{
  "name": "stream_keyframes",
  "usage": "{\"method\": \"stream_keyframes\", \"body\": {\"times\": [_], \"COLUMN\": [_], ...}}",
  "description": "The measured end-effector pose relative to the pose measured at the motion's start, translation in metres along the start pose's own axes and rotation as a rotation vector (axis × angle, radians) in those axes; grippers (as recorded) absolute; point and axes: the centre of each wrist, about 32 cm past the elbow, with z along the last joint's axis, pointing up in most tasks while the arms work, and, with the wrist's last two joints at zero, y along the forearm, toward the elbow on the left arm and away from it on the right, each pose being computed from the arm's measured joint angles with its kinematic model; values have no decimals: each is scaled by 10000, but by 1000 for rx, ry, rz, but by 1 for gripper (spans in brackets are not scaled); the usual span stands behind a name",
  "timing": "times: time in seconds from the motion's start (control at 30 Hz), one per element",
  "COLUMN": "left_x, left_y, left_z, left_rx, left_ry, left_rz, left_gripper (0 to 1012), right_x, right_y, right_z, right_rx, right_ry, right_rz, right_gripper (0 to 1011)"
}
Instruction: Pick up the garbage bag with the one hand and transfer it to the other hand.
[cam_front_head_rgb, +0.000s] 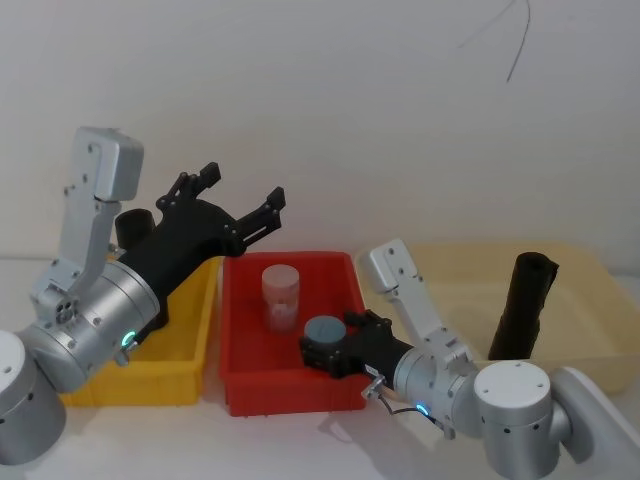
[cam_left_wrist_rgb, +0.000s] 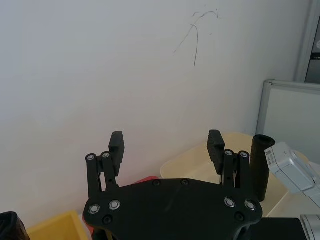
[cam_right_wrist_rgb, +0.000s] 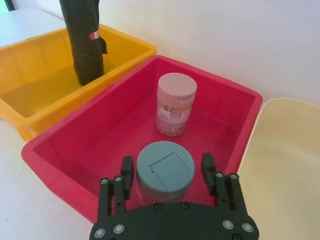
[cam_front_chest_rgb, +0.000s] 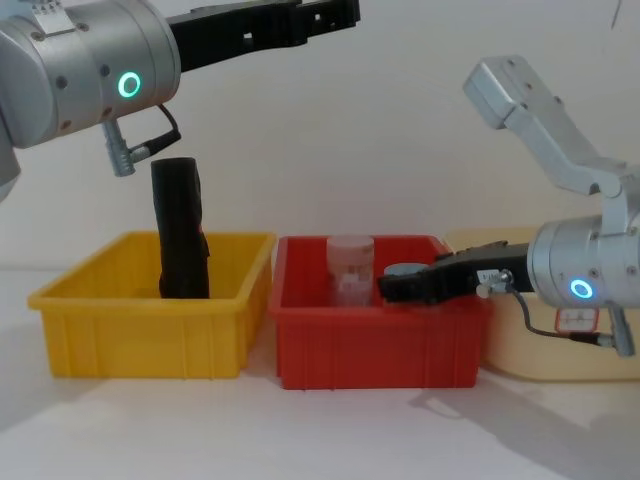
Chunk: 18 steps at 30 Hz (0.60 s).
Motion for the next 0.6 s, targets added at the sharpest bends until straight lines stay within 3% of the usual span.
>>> {"method": "stream_keyframes", "body": {"times": [0.23, 0.6], "left_x": [0, 0], "left_y": [0, 0], "left_z": [0, 0], "left_rx": [0, 0], "left_ry": [0, 0], "left_rz": [0, 0], "left_gripper": [1001, 1001], "right_x": [3, 26], "right_y": [-5, -59], "right_z": [7, 103], "right_rx": [-3, 31], "right_ry": [-2, -8], "right_rz": [-1, -11], "right_gripper": [667, 665]}}
